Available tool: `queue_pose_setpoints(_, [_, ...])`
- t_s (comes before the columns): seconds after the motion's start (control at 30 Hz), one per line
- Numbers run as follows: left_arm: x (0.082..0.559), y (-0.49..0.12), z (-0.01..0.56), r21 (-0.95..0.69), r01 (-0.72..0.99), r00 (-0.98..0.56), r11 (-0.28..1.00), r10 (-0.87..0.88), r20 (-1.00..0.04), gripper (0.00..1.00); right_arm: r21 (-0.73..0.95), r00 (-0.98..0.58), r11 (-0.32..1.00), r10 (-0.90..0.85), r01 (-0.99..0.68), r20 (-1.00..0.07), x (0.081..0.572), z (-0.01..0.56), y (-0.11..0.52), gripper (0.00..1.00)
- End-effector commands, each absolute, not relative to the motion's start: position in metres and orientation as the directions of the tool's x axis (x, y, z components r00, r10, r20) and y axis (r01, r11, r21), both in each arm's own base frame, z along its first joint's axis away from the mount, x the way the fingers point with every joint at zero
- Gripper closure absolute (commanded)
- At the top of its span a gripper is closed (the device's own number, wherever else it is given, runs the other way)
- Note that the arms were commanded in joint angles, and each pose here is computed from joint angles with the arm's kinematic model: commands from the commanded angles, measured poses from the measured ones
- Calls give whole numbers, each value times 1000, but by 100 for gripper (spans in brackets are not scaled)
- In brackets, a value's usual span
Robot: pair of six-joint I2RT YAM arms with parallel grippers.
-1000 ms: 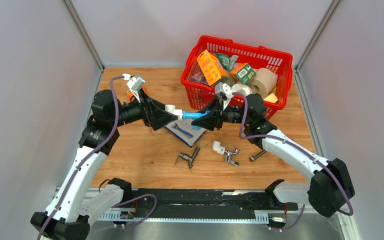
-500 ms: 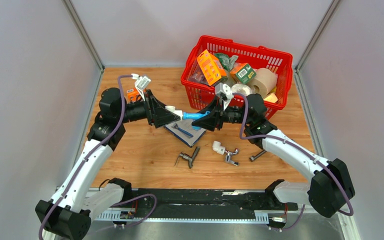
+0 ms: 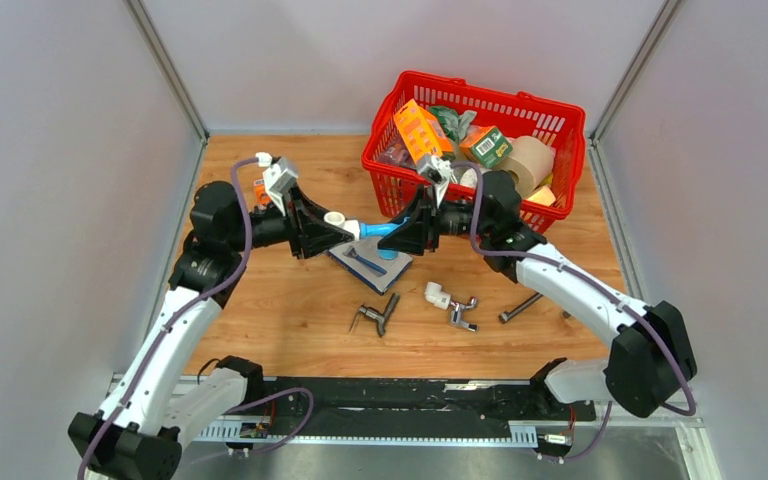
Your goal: Install the water faucets
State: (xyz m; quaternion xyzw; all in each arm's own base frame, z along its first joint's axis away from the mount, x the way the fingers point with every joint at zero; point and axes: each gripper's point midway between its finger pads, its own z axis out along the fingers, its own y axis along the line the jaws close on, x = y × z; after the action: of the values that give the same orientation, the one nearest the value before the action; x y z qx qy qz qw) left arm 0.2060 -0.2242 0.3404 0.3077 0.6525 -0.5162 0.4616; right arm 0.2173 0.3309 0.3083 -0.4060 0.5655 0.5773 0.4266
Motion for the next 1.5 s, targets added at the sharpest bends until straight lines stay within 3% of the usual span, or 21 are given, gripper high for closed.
queue_pose_setpoints(0.0, [210, -206, 327, 2, 928, -23, 373, 62, -998, 100, 548, -548, 8, 19, -836, -836, 227, 319, 333, 100])
queue_pose_setpoints(0.13, [216, -192, 314, 250, 870, 182, 425, 196, -964, 100, 717, -717, 13, -18, -697, -697, 227, 304, 332, 100])
queue_pose_setpoints(0.2, [215, -189, 302, 261, 857, 192, 444, 195, -962, 100, 750, -750, 22, -27, -661, -661, 227, 298, 333, 93])
queue_pose_setpoints(0.33, [218, -185, 303, 161, 832, 120, 531, 110, -987, 100, 731, -733, 73, 7, -678, -680, 236, 290, 332, 59])
queue_pose_setpoints(0.47, [227, -179, 305, -54, 773, -49, 633, -25, -998, 100, 542, -541, 111, 37, -833, -840, 242, 302, 326, 22])
queue_pose_setpoints(0.67, [231, -182, 316, -278, 714, -222, 643, -169, -960, 100, 129, -119, 307, 49, -943, -992, 262, 311, 303, 2])
queue_pose_setpoints(0.83, [230, -192, 323, -379, 704, -337, 600, -188, -923, 100, -220, 214, 364, -58, -905, -975, 258, 309, 297, 0])
queue_pose_setpoints(1.1, [217, -213, 315, -516, 715, -526, 471, -124, -841, 100, -624, 593, 247, -195, -741, -781, 213, 296, 304, 0])
queue_pose_setpoints(1.47, [204, -226, 328, -581, 736, -579, 347, -123, -806, 100, -755, 683, 165, -339, -634, -647, 205, 272, 316, 0])
